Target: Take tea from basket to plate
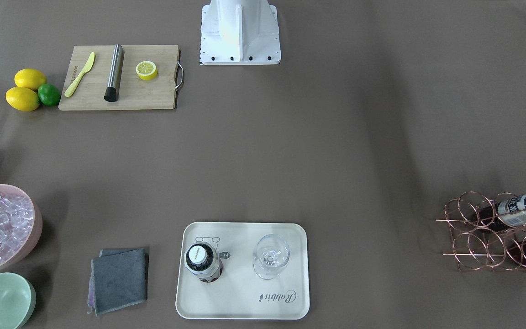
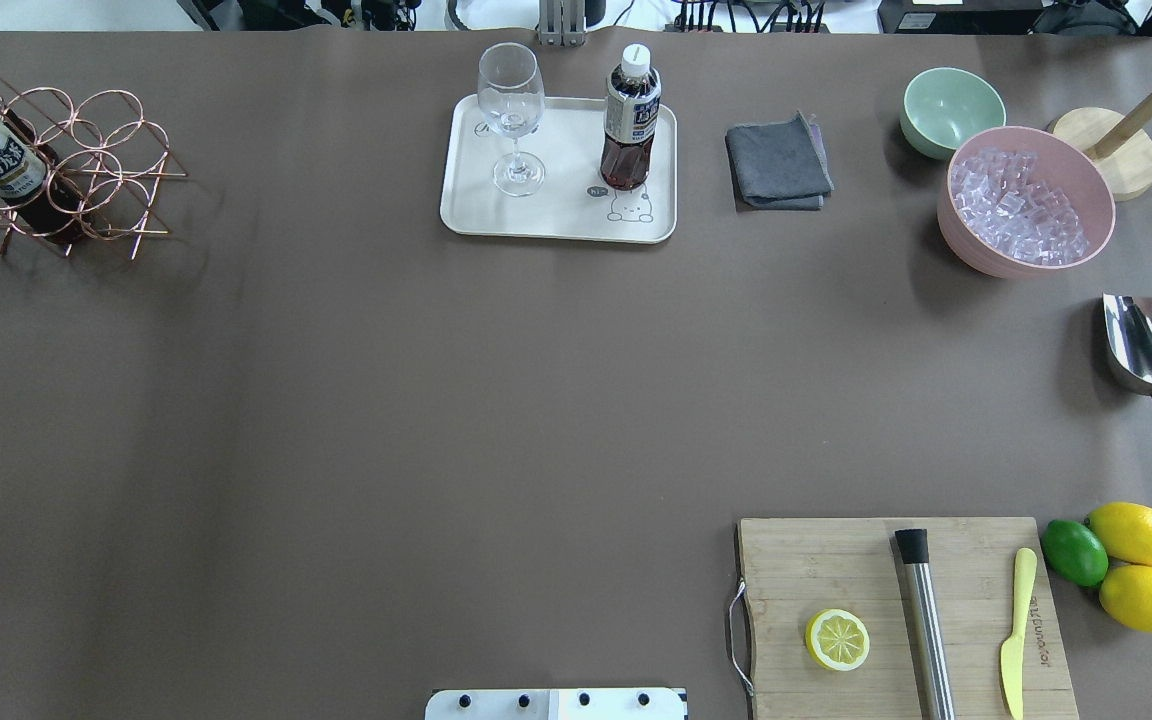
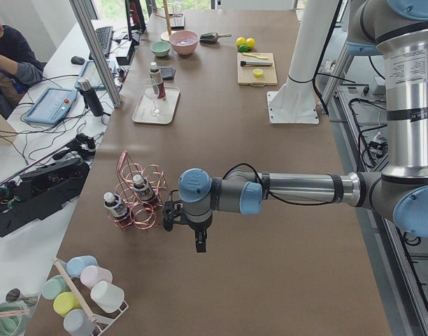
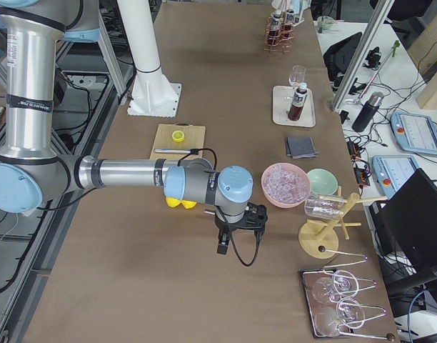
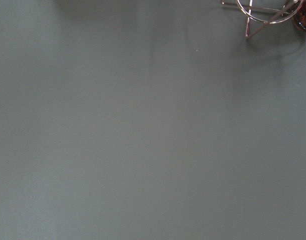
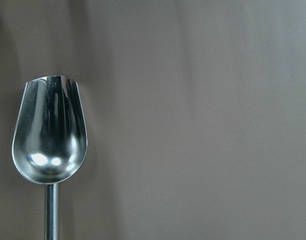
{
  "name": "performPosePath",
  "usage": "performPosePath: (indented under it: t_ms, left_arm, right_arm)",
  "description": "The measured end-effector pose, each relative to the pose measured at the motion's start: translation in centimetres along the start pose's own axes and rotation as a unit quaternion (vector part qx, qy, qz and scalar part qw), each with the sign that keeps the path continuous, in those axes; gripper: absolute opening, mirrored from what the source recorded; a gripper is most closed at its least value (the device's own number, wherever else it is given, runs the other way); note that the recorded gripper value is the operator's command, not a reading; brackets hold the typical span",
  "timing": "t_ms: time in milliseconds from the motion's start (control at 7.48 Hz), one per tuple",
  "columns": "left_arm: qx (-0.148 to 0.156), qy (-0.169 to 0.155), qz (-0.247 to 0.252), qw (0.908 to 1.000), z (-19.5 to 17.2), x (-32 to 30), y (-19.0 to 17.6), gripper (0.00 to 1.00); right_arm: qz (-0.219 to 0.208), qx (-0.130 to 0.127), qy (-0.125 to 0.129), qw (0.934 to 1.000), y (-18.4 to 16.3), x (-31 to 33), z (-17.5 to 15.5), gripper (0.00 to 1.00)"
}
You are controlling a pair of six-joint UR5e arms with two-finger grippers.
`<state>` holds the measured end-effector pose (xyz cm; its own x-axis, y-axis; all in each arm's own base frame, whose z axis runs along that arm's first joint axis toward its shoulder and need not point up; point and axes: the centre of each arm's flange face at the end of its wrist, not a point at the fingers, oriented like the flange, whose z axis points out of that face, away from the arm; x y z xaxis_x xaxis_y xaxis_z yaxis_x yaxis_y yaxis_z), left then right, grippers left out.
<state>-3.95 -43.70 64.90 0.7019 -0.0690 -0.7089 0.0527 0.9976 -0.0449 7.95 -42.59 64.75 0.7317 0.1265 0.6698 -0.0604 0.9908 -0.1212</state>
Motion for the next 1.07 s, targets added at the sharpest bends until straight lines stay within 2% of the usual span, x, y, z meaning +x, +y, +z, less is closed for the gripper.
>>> performPosePath:
  t_ms: [1069]
  left_arm:
    - [0.009,0.002,0.009,0.9999,-0.07,0.09,-0.12,0.98]
  right_arm:
    - [0.001,0.001,0.0,1.0,0.02,0.09,-0.09,1.0]
